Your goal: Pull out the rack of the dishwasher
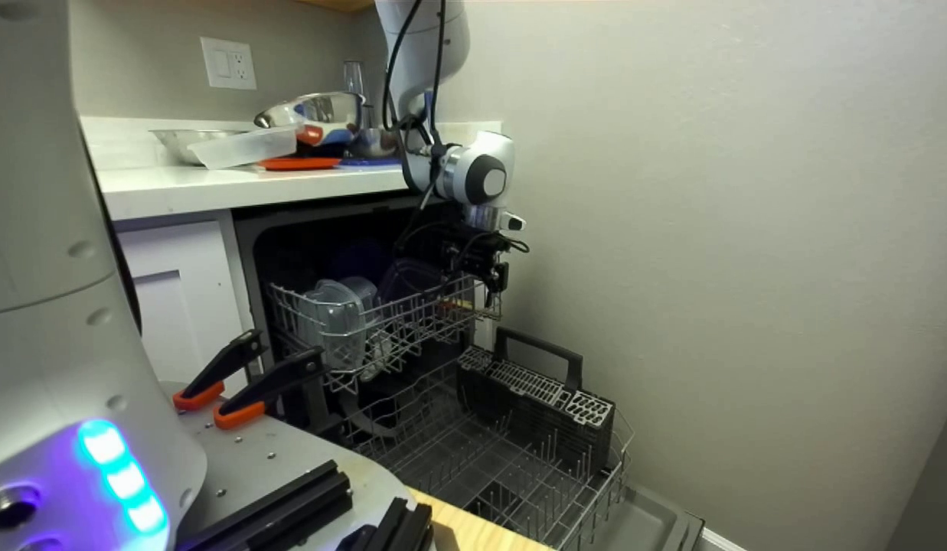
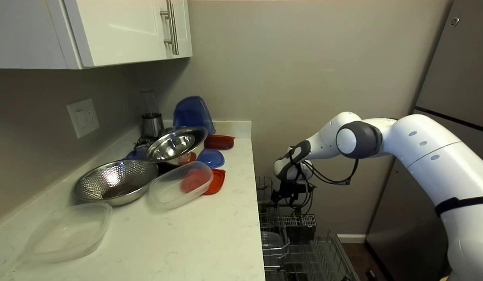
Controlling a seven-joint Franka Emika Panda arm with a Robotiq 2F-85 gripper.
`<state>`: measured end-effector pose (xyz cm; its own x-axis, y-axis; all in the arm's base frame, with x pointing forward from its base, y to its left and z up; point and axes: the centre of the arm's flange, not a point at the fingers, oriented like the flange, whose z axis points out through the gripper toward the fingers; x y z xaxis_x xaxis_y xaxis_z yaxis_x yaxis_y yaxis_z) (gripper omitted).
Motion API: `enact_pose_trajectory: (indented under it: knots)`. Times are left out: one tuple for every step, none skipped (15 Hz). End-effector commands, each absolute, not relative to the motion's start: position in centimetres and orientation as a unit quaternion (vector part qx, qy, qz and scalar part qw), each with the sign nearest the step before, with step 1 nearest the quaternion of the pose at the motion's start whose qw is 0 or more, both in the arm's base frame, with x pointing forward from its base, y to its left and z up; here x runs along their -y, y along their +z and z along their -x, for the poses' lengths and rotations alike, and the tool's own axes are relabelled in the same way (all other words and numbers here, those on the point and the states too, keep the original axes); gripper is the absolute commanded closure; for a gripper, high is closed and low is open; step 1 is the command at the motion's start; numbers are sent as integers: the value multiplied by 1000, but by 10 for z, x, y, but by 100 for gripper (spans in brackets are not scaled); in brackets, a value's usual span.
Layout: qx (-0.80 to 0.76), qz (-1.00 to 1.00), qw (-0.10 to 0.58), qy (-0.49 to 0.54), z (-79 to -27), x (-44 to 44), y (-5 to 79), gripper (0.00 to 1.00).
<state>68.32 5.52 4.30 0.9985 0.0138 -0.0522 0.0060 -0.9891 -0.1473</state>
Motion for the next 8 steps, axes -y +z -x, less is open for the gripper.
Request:
enact_pose_trajectory:
  knots:
    - [-24,997,55,41,-667,-14,51,0]
    - [-29,997,53,43,-666,-5,48,0]
    - [-39,997,52,45,-664,6,44,0]
    - [-46,996,52,49,-661,16,41,0]
    - [-57,996,52,54,-658,30,37,0]
    - [-63,995,51,58,-655,40,35,0]
    - [-73,994,52,61,-651,56,32,0]
    - [-84,993,52,63,-647,71,32,0]
